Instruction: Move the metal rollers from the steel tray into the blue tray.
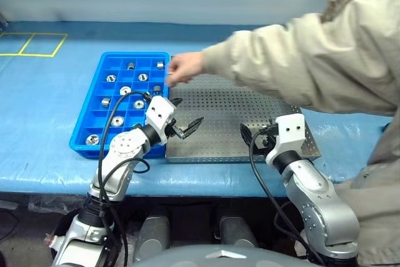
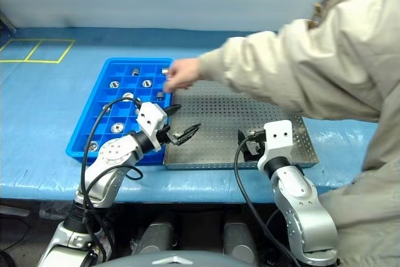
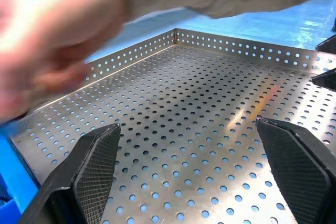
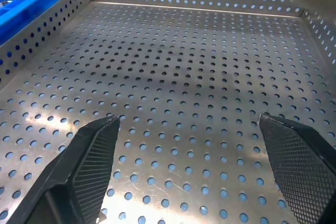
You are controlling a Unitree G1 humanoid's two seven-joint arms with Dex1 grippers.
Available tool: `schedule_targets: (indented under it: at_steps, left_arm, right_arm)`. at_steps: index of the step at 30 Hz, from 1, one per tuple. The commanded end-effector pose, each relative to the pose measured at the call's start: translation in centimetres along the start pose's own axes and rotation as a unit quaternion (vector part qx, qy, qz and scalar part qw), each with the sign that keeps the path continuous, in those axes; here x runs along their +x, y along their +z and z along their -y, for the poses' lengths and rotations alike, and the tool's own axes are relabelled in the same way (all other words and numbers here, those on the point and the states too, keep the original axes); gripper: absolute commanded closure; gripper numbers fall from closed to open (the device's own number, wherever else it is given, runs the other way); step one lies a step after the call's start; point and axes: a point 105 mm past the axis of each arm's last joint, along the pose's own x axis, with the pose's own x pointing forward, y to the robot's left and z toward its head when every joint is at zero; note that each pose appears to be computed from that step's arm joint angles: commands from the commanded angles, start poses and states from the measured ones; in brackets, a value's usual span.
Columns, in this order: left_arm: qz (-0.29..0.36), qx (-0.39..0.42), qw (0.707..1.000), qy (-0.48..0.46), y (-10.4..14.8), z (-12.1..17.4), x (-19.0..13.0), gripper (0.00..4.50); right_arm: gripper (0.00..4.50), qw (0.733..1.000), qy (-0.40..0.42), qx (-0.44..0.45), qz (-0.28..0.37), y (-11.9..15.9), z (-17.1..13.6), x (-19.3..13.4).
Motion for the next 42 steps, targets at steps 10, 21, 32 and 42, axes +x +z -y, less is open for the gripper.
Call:
schedule_targets:
  at_steps: [10, 21, 32, 42]
  left_arm:
    - [0.026, 0.005, 1.0, 0.0, 1.4, 0.4, -0.2, 0.0]
    - [0.042, -0.002, 0.999, 0.009, 1.8, 0.3, -0.8, 0.0]
    - [0.048, 0.0, 0.999, 0.019, 1.9, 0.2, -1.8, 0.0]
    - [0.039, -0.01, 0.999, 0.03, 1.3, 0.2, -2.0, 0.0]
  right_arm:
    - [0.04, 1.0, -0.008, -0.003, 0.018, 1.2, 0.4, -0.3]
    - [0.04, 0.995, -0.088, 0.042, 0.007, 1.0, 1.7, 3.7]
    - [0.04, 0.993, -0.096, 0.069, 0.013, 1.3, 1.8, 8.7]
    - [0.04, 0.996, -0.055, 0.063, -0.008, 0.3, -0.4, 10.7]
